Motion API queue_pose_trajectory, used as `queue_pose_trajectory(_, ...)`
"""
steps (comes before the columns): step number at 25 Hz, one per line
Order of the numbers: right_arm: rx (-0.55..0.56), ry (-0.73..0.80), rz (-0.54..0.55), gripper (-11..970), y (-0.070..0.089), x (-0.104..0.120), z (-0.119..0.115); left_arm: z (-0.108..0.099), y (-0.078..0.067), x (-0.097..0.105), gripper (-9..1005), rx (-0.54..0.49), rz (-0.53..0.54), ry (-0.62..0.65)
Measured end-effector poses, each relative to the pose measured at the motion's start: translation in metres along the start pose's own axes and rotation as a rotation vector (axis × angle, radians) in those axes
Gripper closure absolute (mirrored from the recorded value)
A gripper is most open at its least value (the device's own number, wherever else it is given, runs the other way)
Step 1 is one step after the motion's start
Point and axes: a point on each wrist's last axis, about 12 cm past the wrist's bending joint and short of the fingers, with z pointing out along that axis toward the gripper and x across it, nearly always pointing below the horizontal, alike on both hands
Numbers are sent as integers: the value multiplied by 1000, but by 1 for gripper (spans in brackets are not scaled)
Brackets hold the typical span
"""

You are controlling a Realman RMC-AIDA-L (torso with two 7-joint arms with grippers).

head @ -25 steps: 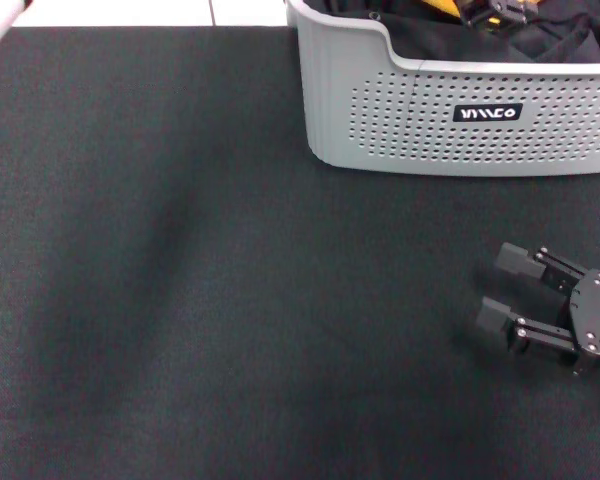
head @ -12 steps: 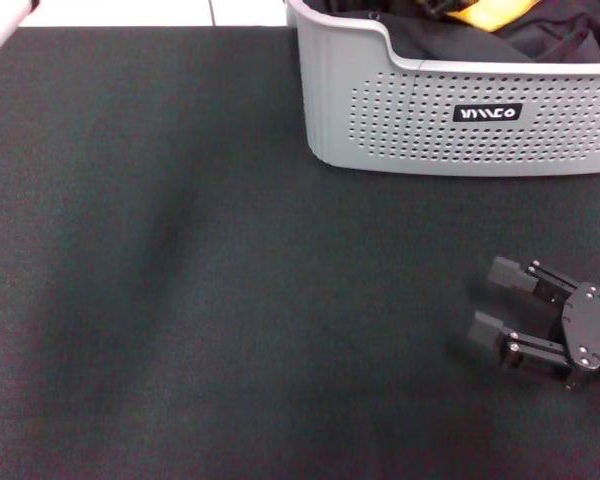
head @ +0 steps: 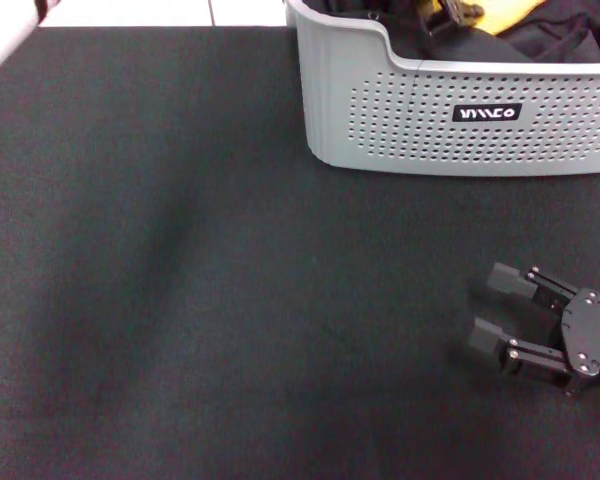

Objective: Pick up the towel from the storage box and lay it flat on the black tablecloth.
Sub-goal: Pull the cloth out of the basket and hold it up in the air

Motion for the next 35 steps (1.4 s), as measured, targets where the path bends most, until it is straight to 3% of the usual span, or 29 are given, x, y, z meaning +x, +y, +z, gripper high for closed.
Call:
queue_pose_trajectory(8,0,2,0,89,0,1,0,0,-14,-11,578,41,38,-33)
queue_pose_trajectory(18,5,0,-5,89,2,2,-1,-1,-13,-8,627,28,40,-33)
queue_pose_trajectory(23,5,0,-4,90,2,3,-1,-1,-12,-7,767,25,33,-30)
queue_pose_trajectory(35,3,2,-3,90,3,3,-2,3,-13,-4,784,24,28,-18)
